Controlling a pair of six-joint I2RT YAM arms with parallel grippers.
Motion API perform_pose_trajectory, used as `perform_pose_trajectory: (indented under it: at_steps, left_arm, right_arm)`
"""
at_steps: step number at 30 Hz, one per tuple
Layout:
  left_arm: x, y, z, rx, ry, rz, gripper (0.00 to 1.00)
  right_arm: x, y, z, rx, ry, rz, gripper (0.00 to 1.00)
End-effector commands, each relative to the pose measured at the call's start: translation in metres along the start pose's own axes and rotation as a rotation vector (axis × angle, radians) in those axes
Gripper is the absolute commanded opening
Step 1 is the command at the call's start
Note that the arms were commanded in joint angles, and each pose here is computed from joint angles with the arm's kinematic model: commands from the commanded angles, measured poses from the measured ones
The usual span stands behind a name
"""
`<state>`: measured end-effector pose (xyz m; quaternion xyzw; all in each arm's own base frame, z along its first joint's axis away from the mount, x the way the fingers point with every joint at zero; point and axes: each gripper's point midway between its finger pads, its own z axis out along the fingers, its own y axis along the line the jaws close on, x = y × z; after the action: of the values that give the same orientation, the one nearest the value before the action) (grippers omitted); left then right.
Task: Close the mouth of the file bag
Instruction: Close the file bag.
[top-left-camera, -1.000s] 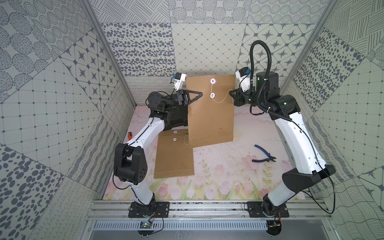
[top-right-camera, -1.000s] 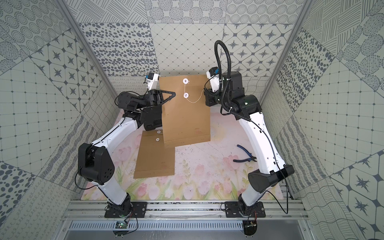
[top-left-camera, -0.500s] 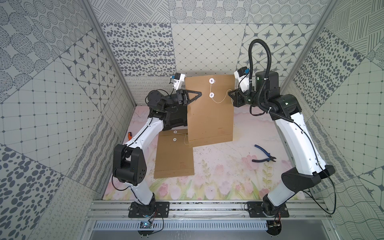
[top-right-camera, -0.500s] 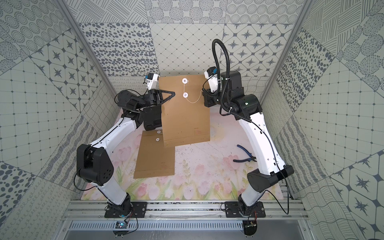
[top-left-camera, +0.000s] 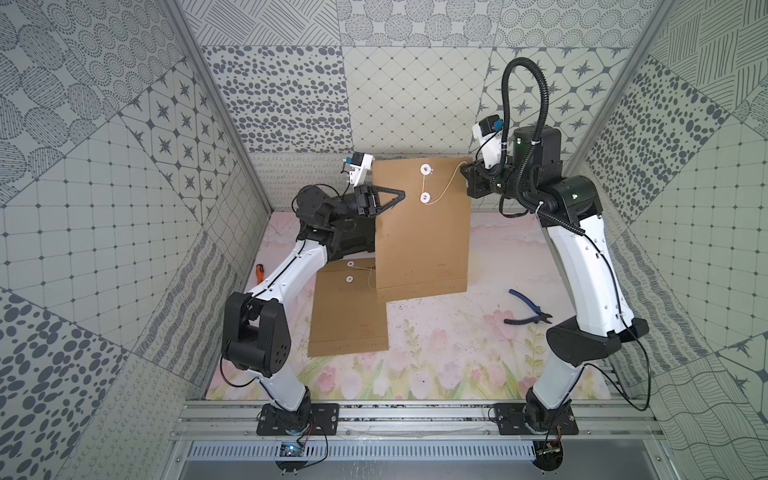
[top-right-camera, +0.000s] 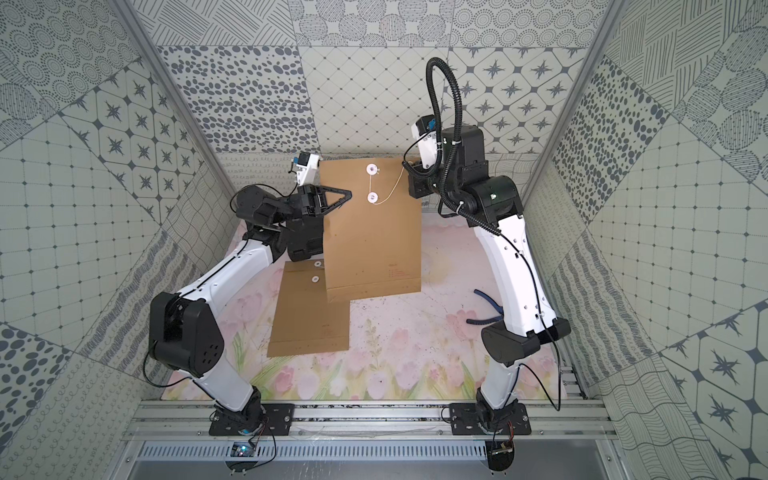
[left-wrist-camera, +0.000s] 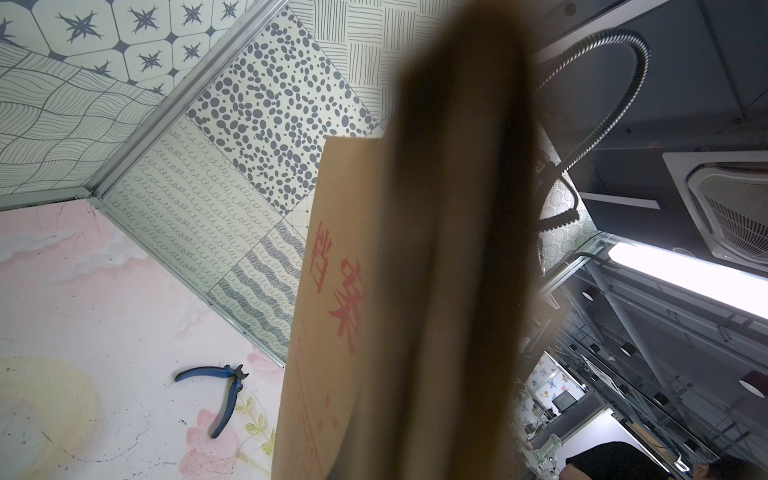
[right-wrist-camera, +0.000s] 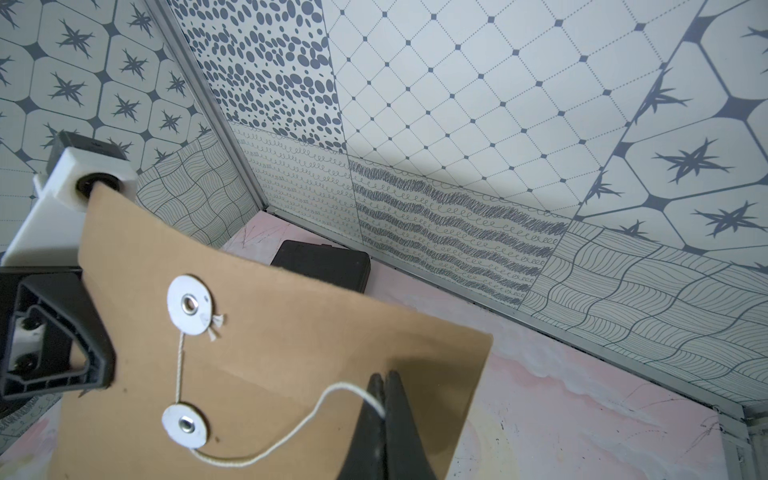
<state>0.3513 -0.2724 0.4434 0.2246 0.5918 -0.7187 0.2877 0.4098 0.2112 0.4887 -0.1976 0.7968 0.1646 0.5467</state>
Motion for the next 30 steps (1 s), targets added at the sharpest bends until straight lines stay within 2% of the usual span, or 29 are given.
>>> perform_pose_trajectory:
  at_steps: [1,10,21,30]
  left_arm:
    - [0.006,-0.004,0.001,0.01,0.01,0.05,0.0]
    - [0.014,0.016,0.007,-0.006,0.027,0.015,0.0]
    - [0.023,0.021,0.015,0.002,0.049,-0.003,0.0]
    - [0.009,0.009,0.014,0.012,0.021,0.014,0.0]
  right_arm:
    - [-0.009,-0.003,0.002,0.015,-0.022,-0.016,0.0]
    - [-0.014,0.0,0.02,-0.01,-0.035,-0.005,0.0]
    - [-0.01,0.002,0.04,-0.031,-0.024,0.006,0.0]
    - [0.002,-0.008,0.028,0.002,0.015,0.004,0.0]
